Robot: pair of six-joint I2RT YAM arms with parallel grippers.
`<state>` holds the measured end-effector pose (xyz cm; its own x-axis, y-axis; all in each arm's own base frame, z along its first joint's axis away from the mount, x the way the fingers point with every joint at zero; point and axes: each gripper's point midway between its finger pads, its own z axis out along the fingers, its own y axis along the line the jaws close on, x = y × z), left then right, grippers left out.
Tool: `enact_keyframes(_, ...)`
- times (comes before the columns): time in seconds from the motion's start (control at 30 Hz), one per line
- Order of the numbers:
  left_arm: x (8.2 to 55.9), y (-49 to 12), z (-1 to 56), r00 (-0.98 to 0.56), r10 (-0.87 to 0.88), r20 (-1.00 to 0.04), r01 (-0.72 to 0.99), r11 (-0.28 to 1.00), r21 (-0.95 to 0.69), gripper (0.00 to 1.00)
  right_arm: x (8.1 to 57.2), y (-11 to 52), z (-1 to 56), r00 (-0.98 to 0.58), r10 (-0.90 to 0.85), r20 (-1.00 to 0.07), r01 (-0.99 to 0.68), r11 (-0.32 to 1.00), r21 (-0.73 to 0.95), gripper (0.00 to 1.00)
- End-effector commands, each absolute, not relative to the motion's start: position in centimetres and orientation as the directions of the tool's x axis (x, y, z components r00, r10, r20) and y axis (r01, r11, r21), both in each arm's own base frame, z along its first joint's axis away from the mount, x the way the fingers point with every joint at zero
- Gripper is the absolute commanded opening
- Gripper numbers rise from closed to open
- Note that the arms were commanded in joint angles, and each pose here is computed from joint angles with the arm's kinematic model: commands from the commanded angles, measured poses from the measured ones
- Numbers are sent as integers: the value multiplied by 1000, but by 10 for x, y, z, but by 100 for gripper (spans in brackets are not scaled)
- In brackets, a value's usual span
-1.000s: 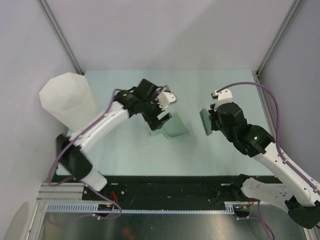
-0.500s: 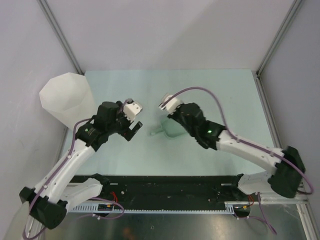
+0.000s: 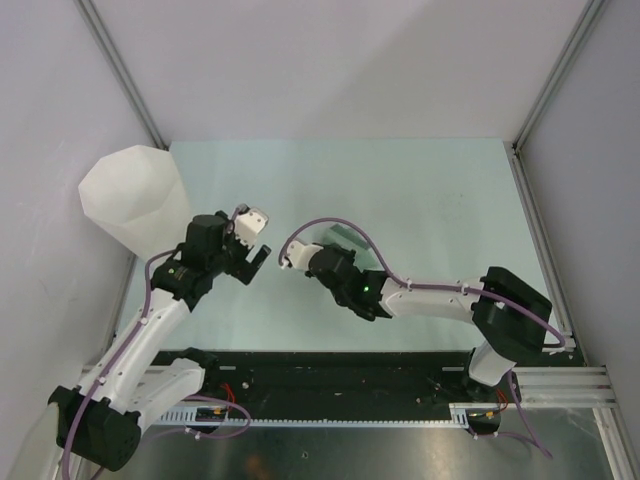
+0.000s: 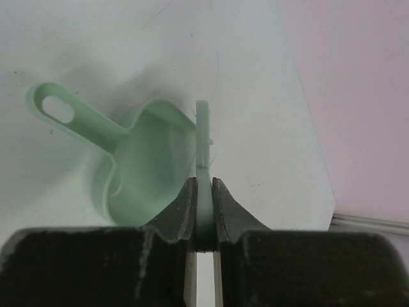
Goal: Sweep away the paper scraps from the table
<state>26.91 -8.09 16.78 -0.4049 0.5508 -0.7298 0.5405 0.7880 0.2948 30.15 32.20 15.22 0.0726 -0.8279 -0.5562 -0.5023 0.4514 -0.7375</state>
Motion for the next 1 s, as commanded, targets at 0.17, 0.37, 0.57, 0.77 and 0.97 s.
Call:
enact_keyframes(0.17, 282, -81, 176, -362, 528, -768, 524, 797, 300, 100, 275, 328, 166, 34, -747, -664, -554, 539, -634, 100)
enact_keyframes(0.37, 283, -80, 177, -361, 525, -771, 525, 797, 297, 100, 196, 355, 219, 146, -544, -826, -875, 318, -365, 100)
enact_keyframes(0.57, 286, -82, 176, -372, 519, -769, 531, 799, 283, 100, 110, 355, 247, 25, -389, -921, -990, -135, 30, 100)
enact_keyframes(0.77, 287, -82, 174, -381, 517, -766, 529, 802, 278, 100, 113, 334, 243, -191, -401, -896, -925, -233, 301, 100)
enact_keyframes(0.97, 284, -82, 160, -404, 522, -751, 545, 797, 261, 100, 211, 299, 212, -513, -365, -777, -856, 157, 492, 100)
